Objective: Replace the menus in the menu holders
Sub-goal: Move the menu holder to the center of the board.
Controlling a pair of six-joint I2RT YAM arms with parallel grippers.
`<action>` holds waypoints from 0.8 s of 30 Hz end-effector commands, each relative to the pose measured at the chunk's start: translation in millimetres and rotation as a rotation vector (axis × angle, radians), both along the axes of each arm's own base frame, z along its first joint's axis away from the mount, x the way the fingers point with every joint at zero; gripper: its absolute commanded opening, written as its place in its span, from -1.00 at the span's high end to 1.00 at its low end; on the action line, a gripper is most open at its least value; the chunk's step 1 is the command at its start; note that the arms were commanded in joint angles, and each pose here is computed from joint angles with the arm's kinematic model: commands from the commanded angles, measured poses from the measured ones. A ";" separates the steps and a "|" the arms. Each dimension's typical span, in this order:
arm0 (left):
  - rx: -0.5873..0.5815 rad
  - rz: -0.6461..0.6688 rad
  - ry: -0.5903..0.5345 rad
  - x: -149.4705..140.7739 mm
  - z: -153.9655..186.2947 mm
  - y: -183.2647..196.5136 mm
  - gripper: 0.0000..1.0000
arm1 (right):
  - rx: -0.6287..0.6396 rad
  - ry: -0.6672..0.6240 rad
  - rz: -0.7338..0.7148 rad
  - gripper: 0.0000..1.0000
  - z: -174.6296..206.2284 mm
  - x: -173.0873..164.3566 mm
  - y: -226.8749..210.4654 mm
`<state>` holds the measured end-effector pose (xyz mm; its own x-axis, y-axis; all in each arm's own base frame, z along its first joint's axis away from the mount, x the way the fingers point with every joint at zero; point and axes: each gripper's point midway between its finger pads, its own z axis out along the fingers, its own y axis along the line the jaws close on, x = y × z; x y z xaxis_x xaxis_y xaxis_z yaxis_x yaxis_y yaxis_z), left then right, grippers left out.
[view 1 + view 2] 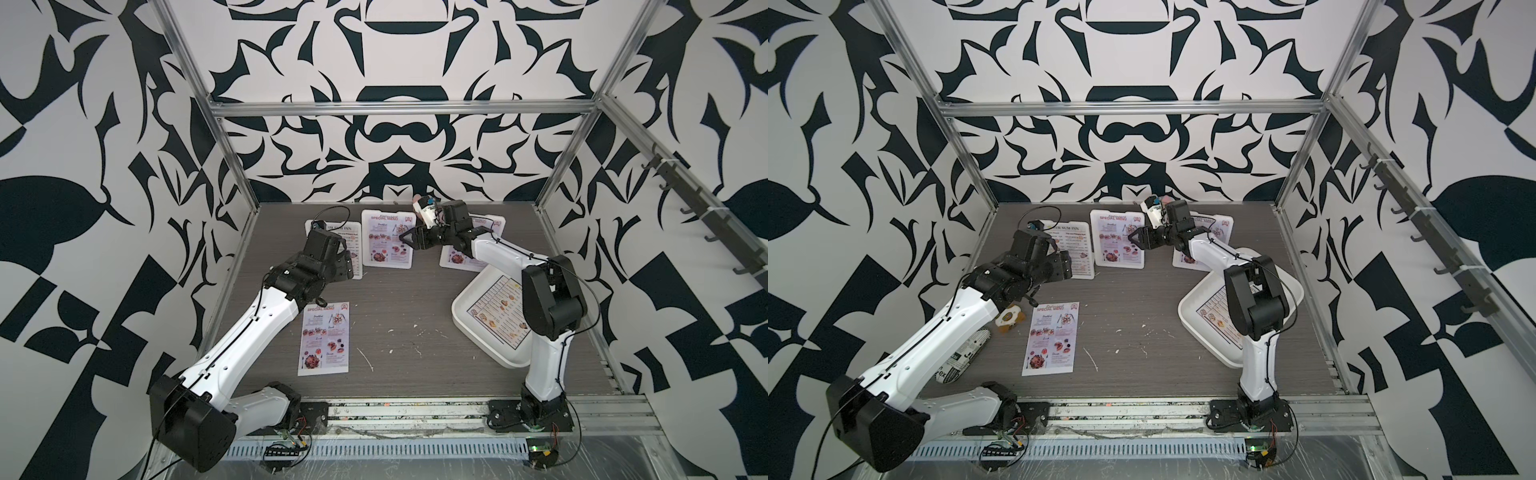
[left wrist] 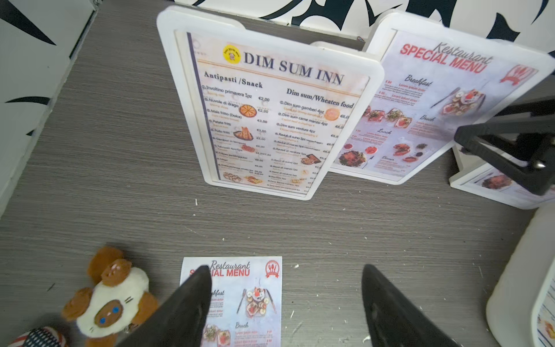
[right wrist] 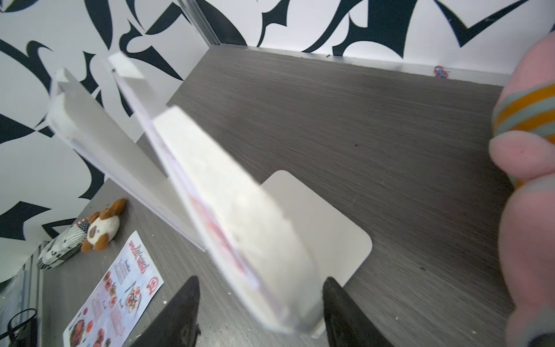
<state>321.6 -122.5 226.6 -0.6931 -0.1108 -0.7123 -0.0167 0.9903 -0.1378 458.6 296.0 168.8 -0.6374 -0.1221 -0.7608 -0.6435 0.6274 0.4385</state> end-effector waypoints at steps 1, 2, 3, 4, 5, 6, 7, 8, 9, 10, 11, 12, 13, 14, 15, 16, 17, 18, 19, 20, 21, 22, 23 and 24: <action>0.030 -0.005 -0.003 3.9 0.8 1.0 -0.62 | 0.090 -0.080 0.046 -0.20 44.2 -22.8 13.3; 0.030 -0.008 -0.003 4.5 0.3 0.2 -0.62 | 0.097 -0.081 0.046 -0.18 45.5 -27.7 14.5; 0.027 -0.011 0.000 5.6 -1.1 -1.2 -0.62 | 0.100 -0.086 0.047 -0.15 46.5 -33.8 16.7; 0.025 -0.011 0.000 6.6 -1.9 -2.1 -0.62 | 0.096 -0.091 0.046 -0.13 46.5 -38.9 18.6; 0.025 -0.012 0.002 7.2 -3.1 -2.5 -0.62 | 0.093 -0.096 0.045 -0.12 46.7 -42.3 20.2; 0.024 -0.014 0.005 7.5 -4.3 -3.3 -0.62 | 0.089 -0.103 0.041 -0.09 46.4 -44.8 21.4; 0.023 -0.015 0.006 7.8 -5.2 -3.7 -0.62 | 0.079 -0.109 0.029 -0.05 44.6 -44.8 22.1; 0.023 -0.015 0.006 7.8 -5.5 -3.8 -0.62 | 0.071 -0.111 0.018 -0.01 43.1 -43.1 22.1; 0.024 -0.016 0.007 7.7 -6.0 -4.0 -0.62 | 0.060 -0.111 0.002 0.05 40.4 -39.5 20.7; 0.024 -0.015 0.006 7.9 -5.7 -3.7 -0.62 | 0.046 -0.111 -0.017 0.12 38.1 -35.5 19.3; 0.025 -0.016 0.005 7.6 -5.5 -3.5 -0.62 | 0.036 -0.109 -0.026 0.20 37.0 -33.0 18.4; 0.024 -0.014 0.004 7.5 -4.9 -3.3 -0.62 | 0.029 -0.107 -0.036 0.32 37.0 -31.2 17.6; 0.026 -0.012 0.003 7.2 -5.2 -2.5 -0.62 | 0.024 -0.108 -0.046 0.43 37.2 -30.5 16.6; 0.025 -0.012 0.001 7.1 -4.9 -2.7 -0.62 | 0.020 -0.112 -0.052 0.50 39.1 -31.2 15.8; 0.025 -0.012 0.001 7.1 -5.2 -2.5 -0.62 | 0.011 -0.119 -0.059 0.56 41.1 -33.3 15.3; 0.023 -0.011 0.001 7.1 -5.1 -2.6 -0.62 | 0.000 -0.129 -0.065 0.61 42.8 -35.9 14.8; 0.021 -0.011 0.000 7.2 -4.8 -2.9 -0.62 | -0.011 -0.141 -0.068 0.64 45.2 -39.2 14.8; 0.015 -0.013 -0.001 7.3 -4.5 -3.9 -0.62 | -0.026 -0.153 -0.075 0.67 46.9 -42.4 13.7; 0.007 -0.016 0.000 8.0 -4.7 -5.5 -0.62 | -0.043 -0.162 -0.082 0.70 48.1 -46.7 13.3; -0.001 -0.018 0.002 8.2 -4.8 -7.1 -0.62 | -0.057 -0.171 -0.086 0.72 49.9 -50.6 12.6; -0.009 -0.020 0.002 9.1 -4.7 -8.7 -0.61 | -0.067 -0.175 -0.094 0.73 50.9 -53.6 11.7; -0.020 -0.023 0.003 10.0 -4.7 -10.9 -0.61 | -0.078 -0.184 -0.103 0.76 53.6 -58.1 10.4; -0.029 -0.023 0.004 11.1 -4.6 -12.8 -0.60 | -0.085 -0.191 -0.108 0.77 55.4 -63.9 9.4; -0.041 -0.025 0.007 12.0 -4.7 -15.1 -0.60 | -0.093 -0.194 -0.118 0.78 56.2 -67.6 7.3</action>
<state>328.8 -129.0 218.1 -0.7047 -0.0996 -0.7025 -0.0043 0.9907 -0.1361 398.8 306.1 189.6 -0.5720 -0.1508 -0.8063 -0.6226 0.7197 0.3071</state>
